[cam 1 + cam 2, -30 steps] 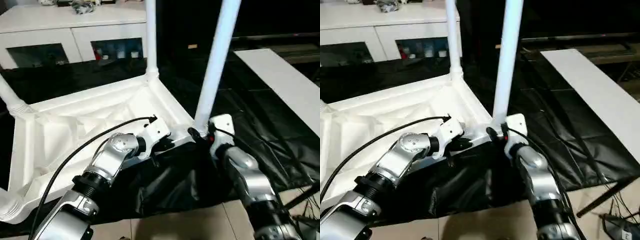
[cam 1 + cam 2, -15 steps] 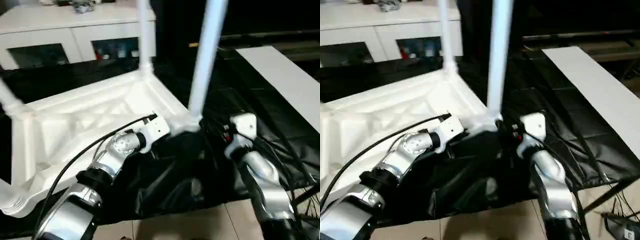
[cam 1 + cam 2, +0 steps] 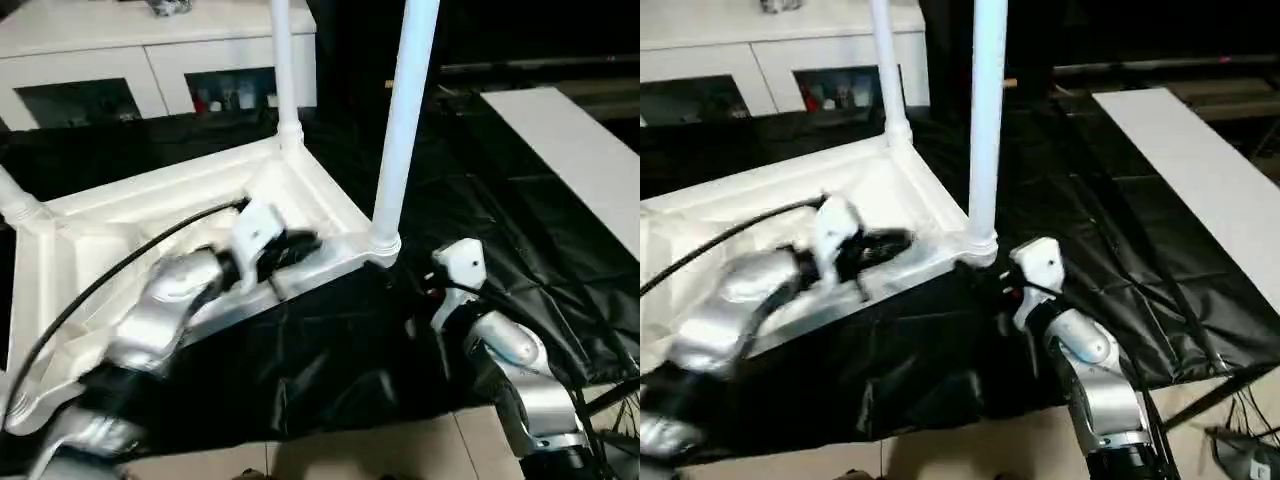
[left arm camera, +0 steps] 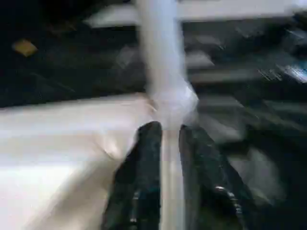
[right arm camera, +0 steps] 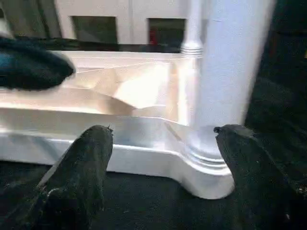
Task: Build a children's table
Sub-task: Rotate leg to tighten, then rotate table base
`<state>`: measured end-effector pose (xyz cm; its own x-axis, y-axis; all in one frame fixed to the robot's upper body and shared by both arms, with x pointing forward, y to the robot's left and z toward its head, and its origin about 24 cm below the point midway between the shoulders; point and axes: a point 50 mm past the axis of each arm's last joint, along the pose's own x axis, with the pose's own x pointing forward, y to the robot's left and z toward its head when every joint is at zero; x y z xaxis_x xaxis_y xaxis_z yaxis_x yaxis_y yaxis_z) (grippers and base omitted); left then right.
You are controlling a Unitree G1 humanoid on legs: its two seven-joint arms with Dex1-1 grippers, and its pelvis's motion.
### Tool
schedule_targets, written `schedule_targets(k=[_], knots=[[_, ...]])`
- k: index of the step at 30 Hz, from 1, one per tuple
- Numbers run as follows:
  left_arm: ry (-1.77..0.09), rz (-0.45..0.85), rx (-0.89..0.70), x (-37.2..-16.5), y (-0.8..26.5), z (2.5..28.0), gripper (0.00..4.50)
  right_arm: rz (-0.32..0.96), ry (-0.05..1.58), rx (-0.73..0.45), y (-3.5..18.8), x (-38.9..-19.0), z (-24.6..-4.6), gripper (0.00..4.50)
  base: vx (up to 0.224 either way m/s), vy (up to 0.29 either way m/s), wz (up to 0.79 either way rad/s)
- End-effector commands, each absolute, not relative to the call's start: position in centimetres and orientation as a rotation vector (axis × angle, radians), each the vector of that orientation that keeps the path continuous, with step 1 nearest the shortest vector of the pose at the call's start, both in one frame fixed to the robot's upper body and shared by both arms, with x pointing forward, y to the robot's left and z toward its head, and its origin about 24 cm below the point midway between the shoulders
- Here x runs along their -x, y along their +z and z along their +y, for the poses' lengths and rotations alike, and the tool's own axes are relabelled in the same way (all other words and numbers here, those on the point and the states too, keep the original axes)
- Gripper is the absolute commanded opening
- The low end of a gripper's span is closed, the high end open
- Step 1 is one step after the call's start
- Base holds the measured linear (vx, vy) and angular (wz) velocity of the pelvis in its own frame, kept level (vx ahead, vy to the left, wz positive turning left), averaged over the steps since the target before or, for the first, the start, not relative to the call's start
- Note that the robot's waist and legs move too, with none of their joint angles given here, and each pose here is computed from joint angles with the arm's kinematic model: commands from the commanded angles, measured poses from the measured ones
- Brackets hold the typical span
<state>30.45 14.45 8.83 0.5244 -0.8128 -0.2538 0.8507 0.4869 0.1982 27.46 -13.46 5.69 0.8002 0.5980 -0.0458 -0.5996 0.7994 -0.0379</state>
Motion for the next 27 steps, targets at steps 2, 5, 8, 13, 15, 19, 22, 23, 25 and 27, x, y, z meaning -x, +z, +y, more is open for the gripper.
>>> schedule_targets(k=[2, 5, 8, 13, 15, 19, 22, 23, 25, 27], knots=[[-1.038, 0.235, -0.379, -29.8, 9.2, 16.6, 1.21, 0.017, 0.700, 0.067, 6.3, -27.5, -12.9, 3.81, 0.000, 0.000, 0.00], [-0.965, 0.330, -0.493, -29.6, 9.7, 19.8, 1.39, 0.019, 0.727, 0.087, 6.3, -27.5, -12.7, 3.81, 0.000, 0.000, 0.00], [-0.920, 0.411, -0.530, -29.0, 10.3, 21.8, 1.77, 0.028, 0.742, 0.086, 6.2, -27.5, -12.6, 3.81, 0.000, 0.000, 0.00], [-0.917, 0.576, -0.573, -27.1, 10.9, 24.5, 2.03, 0.039, 0.754, 0.086, 6.0, -27.4, -12.6, 3.81, 0.000, 0.000, 0.00], [-0.921, 0.624, -0.571, -26.4, 11.0, 25.1, 2.15, 0.042, 0.757, 0.087, 5.9, -27.4, -12.6, 3.81, 0.000, 0.000, 0.00], [-0.893, 0.706, -0.660, -25.8, 10.6, 26.6, 2.19, 0.046, 0.765, 0.090, 5.8, -27.4, -12.6, 3.81, 0.000, 0.000, 0.00], [-0.895, 0.726, -0.642, -25.7, 10.4, 26.3, 2.19, 0.050, 0.776, 0.091, 5.7, -27.4, -12.5, 3.81, 0.000, 0.000, 0.00], [-0.899, 0.734, -0.635, -25.6, 10.3, 26.3, 2.19, 0.050, 0.779, 0.095, 5.7, -27.4, -12.5, 3.81, 0.000, 0.000, 0.00], [-0.891, 0.736, -0.626, -25.7, 10.0, 26.2, 2.01, 0.051, 0.792, 0.100, 5.8, -27.3, -12.4, 3.81, 0.000, 0.000, 0.00], [-0.850, 0.727, -0.656, -26.3, 9.4, 26.5, 1.83, 0.060, 0.843, 0.102, 5.8, -26.9, -12.1, 3.81, 0.000, 0.000, 0.00]])
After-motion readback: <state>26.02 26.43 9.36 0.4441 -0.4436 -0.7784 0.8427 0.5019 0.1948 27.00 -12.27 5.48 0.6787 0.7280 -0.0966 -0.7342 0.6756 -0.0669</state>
